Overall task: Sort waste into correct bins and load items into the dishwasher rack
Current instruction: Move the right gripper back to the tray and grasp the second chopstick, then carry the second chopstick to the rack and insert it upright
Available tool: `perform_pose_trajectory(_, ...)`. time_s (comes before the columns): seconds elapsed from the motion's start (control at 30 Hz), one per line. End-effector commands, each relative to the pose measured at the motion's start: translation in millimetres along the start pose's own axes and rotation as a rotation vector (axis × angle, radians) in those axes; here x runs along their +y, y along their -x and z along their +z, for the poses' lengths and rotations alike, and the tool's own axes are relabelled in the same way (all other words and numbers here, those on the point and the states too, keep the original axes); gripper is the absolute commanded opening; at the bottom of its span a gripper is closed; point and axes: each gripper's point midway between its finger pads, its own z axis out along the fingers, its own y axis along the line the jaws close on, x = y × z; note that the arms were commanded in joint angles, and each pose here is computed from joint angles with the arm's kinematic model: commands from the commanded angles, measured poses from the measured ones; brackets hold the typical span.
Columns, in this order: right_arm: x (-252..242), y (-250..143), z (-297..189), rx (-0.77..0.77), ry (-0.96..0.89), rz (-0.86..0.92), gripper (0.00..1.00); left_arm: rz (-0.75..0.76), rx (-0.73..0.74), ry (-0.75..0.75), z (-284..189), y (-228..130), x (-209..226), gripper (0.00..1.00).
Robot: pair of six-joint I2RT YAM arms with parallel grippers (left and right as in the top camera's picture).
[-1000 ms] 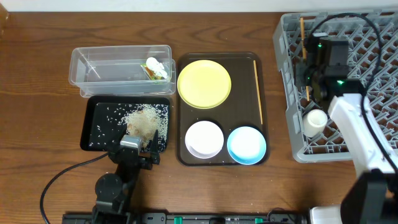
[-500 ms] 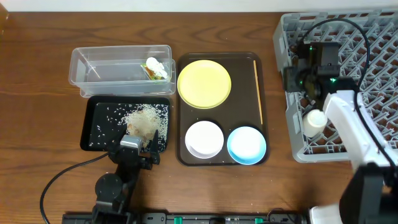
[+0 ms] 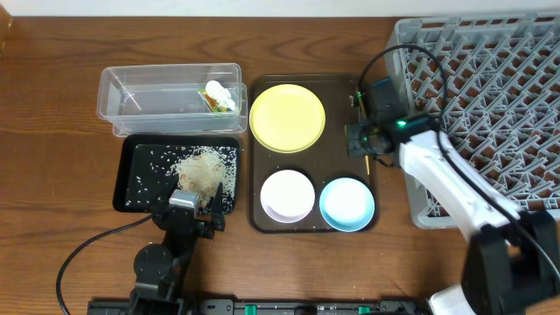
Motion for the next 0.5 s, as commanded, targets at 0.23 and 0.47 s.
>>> perform_pose_trajectory(0.23, -19.1, 1.5, 71.9, 0.000, -0.117, 0.037, 0.44, 0.003, 0.036, 0.002, 1.9, -15.7, 0.7, 0.89)
perform_pose_trajectory(0.47, -29.1, -12.3, 91.4, 0.046, -0.172, 0.029, 0.39, 0.003, 0.036, 0.002, 1.9, -15.7, 0.7, 0.89)
